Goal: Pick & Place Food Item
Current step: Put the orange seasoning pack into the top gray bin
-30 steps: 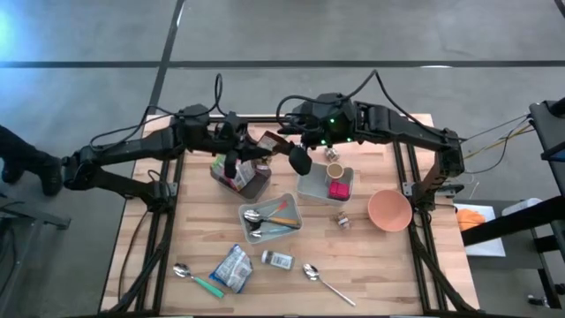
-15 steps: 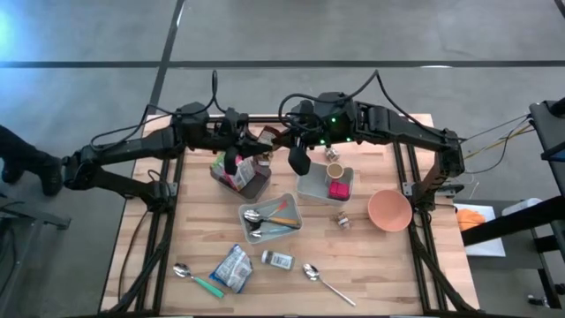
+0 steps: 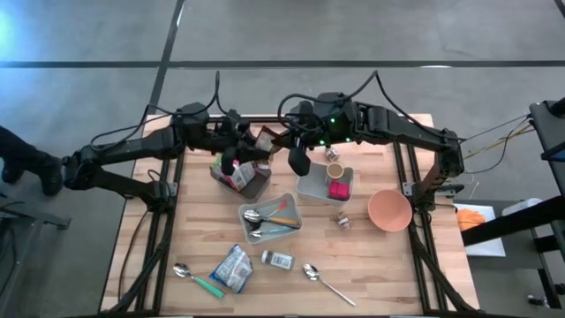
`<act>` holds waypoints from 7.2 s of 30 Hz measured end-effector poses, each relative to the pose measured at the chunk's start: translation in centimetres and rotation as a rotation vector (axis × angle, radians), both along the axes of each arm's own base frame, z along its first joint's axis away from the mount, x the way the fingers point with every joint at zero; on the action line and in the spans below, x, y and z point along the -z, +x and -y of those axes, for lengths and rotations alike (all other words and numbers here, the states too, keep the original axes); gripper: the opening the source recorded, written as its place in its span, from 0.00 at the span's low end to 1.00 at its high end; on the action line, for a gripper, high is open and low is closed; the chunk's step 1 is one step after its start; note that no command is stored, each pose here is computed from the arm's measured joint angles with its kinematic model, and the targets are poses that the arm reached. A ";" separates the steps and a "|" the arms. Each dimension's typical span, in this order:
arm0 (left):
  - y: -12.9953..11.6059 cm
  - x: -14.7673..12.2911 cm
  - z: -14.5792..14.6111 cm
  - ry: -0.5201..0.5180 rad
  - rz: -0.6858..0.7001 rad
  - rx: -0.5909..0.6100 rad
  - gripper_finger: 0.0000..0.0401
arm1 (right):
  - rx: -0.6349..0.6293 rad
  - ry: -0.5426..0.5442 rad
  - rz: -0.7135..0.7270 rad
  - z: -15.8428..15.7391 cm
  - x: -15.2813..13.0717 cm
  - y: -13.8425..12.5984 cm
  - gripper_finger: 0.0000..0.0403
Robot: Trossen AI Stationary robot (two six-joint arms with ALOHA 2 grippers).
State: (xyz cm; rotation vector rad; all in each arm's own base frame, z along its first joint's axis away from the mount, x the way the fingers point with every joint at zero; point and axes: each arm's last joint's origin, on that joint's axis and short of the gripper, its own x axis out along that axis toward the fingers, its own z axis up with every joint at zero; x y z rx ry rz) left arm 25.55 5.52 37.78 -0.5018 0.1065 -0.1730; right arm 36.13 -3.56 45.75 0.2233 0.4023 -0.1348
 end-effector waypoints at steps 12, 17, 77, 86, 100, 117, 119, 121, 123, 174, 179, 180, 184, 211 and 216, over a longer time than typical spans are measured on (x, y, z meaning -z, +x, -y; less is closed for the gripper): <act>0.2 0.6 0.9 -0.013 -0.061 0.055 0.46 | 0.000 -0.006 0.037 0.0 -0.3 0.2 0.02; 0.2 0.8 1.1 0.012 -0.073 0.067 0.46 | 0.003 -0.008 0.040 0.1 -0.4 0.2 0.02; -1.0 -0.2 0.7 0.120 -0.324 -0.094 0.00 | -0.193 -0.210 -0.085 0.6 2.6 2.6 0.75; -1.0 0.0 0.8 0.153 -0.335 -0.082 0.00 | -0.231 -0.153 -0.102 1.2 3.8 3.6 0.58; 0.2 0.5 0.5 0.159 -0.341 -0.079 0.00 | -0.260 -0.112 -0.120 1.6 4.1 3.5 0.08; 0.2 0.3 0.5 0.032 -0.343 -0.113 0.38 | -0.219 -0.096 -0.157 1.9 4.4 3.3 0.02; 0.2 0.3 0.5 0.020 -0.343 -0.116 0.46 | -0.213 -0.098 -0.179 1.9 4.6 3.2 0.02; 0.1 0.2 0.4 0.015 -0.340 -0.120 0.54 | -0.200 -0.100 -0.198 1.9 4.7 3.0 0.02; -0.2 0.0 0.3 0.011 -0.333 -0.128 0.61 | -0.179 -0.109 -0.214 1.9 4.7 2.8 0.02; -4.7 -0.7 -0.8 0.001 -0.423 -0.265 0.82 | 0.278 -0.122 -0.332 -4.1 18.5 -8.8 0.02; -4.7 -0.7 -0.8 0.001 -0.423 -0.266 0.82 | 0.292 -0.090 -0.330 -4.3 20.1 -9.6 0.02; -4.7 -0.7 -0.8 0.001 -0.423 -0.265 0.82 | 0.291 -0.093 -0.333 -4.4 20.3 -9.6 0.02; -4.6 -0.7 -0.8 0.001 -0.424 -0.266 0.82 | 0.271 -0.135 -0.356 -4.5 21.1 -9.0 0.02; -4.7 -0.2 -0.8 -0.007 -0.460 -0.263 0.82 | 0.240 -0.153 -0.503 -5.0 25.4 -8.5 0.02; -4.7 -0.3 -0.8 -0.006 -0.459 -0.263 0.82 | 0.242 -0.152 -0.515 -5.0 25.7 -8.4 0.02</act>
